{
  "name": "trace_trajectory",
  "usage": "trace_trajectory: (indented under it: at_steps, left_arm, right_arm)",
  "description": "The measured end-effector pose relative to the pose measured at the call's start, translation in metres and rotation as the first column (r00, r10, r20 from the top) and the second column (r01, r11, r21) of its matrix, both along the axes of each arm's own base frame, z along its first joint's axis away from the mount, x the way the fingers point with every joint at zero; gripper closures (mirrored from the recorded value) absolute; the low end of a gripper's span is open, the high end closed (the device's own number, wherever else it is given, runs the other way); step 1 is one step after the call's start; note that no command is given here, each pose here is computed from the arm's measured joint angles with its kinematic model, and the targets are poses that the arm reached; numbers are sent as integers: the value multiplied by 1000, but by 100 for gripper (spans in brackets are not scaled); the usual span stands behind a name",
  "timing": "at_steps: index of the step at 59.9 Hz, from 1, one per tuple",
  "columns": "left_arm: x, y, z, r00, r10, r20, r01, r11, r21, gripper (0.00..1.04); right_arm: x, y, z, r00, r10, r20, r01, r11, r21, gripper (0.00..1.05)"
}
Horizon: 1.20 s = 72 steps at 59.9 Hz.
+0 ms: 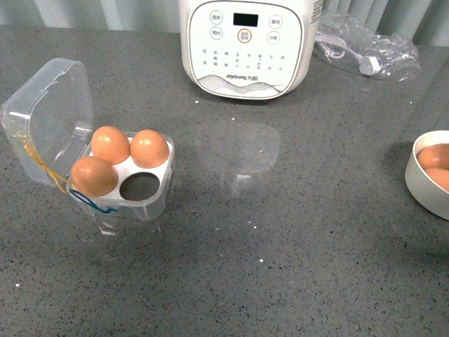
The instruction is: Put egg into box
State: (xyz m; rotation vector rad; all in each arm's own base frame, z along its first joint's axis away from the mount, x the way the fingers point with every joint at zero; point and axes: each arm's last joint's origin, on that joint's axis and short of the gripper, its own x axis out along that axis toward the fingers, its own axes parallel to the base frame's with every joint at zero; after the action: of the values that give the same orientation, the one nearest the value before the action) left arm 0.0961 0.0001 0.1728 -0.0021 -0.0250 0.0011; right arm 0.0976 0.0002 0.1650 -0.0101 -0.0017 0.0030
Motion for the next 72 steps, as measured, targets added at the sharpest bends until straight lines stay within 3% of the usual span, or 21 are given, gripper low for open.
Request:
trace_trajectory:
  at_steps: [59,65,72]
  left_arm:
    - [0,0,0,1000,0,0,0,1000,0,7]
    - [0,0,0,1000,2,0,-2,1000,0,7]
    - [0,0,0,1000,0,0,0,1000,0,7]
  right_arm:
    - [0,0,0,1000,-5,-3,5,1000,0,7]
    - [5,-1,-1,964,-180,-197,168,983,-75,7]
    - [20,-5,-5,933,-199,-299,184,980,-78,7]
